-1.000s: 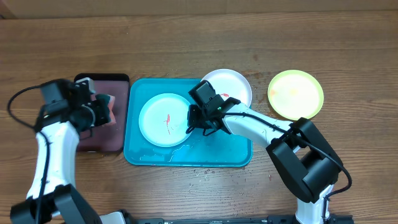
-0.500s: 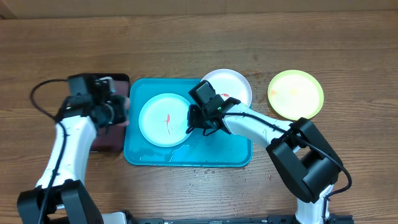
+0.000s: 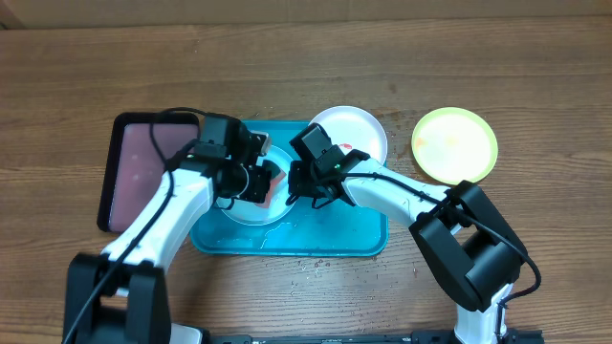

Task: Clean dirty plates on tray and stack at the side
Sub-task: 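Scrub the white plate with the sponge in the left gripper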

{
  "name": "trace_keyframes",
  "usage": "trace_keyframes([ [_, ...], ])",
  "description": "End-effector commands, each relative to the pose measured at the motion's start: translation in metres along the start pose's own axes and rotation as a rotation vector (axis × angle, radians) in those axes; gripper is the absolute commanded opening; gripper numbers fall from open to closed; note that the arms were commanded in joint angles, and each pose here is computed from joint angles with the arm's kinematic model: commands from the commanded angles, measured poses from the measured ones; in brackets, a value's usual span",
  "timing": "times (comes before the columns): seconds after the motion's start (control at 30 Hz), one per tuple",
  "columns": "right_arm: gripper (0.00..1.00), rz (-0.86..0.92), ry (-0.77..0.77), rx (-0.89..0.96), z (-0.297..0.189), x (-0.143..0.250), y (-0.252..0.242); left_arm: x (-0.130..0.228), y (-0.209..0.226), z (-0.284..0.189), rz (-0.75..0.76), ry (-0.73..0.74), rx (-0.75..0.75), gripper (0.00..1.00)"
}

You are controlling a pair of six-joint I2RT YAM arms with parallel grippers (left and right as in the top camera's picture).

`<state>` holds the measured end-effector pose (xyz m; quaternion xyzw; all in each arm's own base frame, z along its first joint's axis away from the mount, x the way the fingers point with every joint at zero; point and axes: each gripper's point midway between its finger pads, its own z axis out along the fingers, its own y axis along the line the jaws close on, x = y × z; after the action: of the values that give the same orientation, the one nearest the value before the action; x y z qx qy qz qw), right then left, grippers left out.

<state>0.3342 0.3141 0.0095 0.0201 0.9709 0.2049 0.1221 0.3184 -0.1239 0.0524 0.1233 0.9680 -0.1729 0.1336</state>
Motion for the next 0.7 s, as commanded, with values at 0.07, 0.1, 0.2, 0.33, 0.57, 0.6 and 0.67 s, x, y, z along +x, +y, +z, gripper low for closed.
trace_keyframes([
  [0.07,0.05,-0.016,-0.044,-0.032,-0.014,-0.010,0.013,0.005,0.002,0.032,-0.014,0.073,0.022,0.04],
  [0.1,0.05,-0.016,-0.044,-0.031,-0.014,-0.010,0.013,0.008,0.003,0.038,-0.001,0.087,0.022,0.04],
  [0.2,0.05,-0.016,-0.044,-0.031,-0.014,-0.010,0.013,0.012,0.011,0.055,0.017,0.113,0.008,0.04],
  [0.33,0.05,-0.016,-0.044,-0.031,-0.014,-0.010,0.013,0.015,0.055,0.059,-0.060,0.124,-0.228,0.04],
  [0.57,0.04,-0.016,-0.042,-0.030,-0.014,-0.010,0.012,-0.014,0.089,0.034,-0.125,0.003,-0.415,0.04],
  [0.6,0.04,-0.015,-0.041,-0.029,-0.014,-0.010,0.012,-0.019,0.091,0.031,-0.127,-0.012,-0.421,0.04],
  [0.67,0.04,-0.015,-0.038,-0.026,-0.014,-0.009,0.011,-0.024,0.093,0.027,-0.132,-0.027,-0.427,0.04],
])
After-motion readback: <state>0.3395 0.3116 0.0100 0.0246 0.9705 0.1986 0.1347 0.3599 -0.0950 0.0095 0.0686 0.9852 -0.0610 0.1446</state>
